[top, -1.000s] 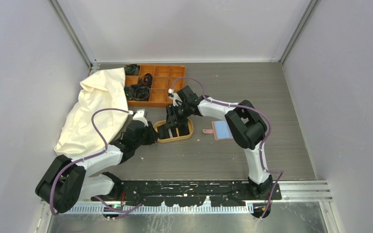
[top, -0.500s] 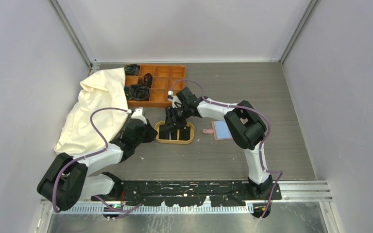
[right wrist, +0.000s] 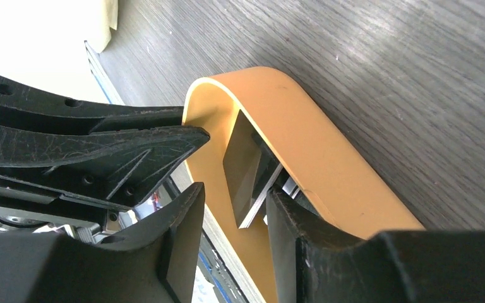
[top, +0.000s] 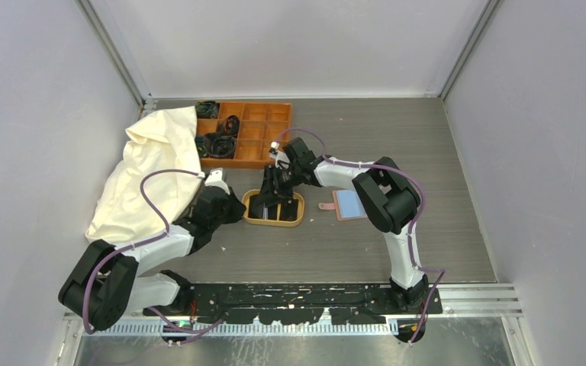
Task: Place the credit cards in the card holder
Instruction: Pick up the credit card from the storage box.
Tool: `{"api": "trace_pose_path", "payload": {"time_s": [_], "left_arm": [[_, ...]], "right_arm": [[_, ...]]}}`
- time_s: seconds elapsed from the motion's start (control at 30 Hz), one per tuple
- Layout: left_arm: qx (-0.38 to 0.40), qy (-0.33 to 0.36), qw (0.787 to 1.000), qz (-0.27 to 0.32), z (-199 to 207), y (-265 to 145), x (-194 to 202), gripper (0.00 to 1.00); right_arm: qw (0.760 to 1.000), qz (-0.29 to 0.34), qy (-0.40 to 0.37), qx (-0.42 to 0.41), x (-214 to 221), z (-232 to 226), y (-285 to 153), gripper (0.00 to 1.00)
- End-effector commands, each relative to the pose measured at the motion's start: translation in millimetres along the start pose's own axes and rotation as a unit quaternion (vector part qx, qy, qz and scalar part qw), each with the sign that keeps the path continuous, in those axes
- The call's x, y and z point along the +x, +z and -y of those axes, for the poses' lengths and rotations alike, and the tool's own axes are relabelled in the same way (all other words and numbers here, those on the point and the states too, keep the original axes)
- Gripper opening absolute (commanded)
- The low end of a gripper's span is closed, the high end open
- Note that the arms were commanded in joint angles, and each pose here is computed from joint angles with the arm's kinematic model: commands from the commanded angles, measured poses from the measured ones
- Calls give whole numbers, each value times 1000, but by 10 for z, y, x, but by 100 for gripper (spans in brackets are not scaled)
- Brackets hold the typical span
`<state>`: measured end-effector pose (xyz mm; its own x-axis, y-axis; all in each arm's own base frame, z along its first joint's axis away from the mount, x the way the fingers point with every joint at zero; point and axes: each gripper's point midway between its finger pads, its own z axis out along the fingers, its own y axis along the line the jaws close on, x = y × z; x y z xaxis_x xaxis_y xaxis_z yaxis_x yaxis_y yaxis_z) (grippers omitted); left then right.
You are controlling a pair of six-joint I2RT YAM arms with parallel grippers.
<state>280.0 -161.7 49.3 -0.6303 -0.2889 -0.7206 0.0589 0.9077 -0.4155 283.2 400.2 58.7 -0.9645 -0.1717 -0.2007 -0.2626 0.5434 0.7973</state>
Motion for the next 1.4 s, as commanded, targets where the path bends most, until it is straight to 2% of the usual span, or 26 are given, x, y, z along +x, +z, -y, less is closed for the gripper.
{"api": "trace_pose_path", "payload": {"time_s": [0.0, 0.3, 0.53, 0.73, 0.9, 1.13, 1.37], "left_arm": [[66, -16, 998, 0, 337, -26, -81, 0], [62, -49, 997, -1, 336, -28, -69, 0], [61, -76, 995, -2, 344, -27, -55, 0], [65, -83, 994, 4, 356, -62, -79, 0], [57, -83, 995, 8, 317, -93, -95, 0], [44, -82, 995, 18, 261, -130, -118, 0], [47, -84, 995, 15, 271, -115, -101, 0]], "right_arm": [[996, 14, -48, -76, -52, -511, 21, 45], [997, 22, -55, -56, -75, -441, 28, 38], [998, 25, -60, 13, -79, -202, 33, 40], [996, 29, -68, 49, -90, -124, -31, 49], [993, 39, -82, 77, -103, -91, -142, 48], [993, 40, -92, 62, -31, -169, -250, 46], [996, 35, -68, 52, 48, -16, -306, 44]]}}
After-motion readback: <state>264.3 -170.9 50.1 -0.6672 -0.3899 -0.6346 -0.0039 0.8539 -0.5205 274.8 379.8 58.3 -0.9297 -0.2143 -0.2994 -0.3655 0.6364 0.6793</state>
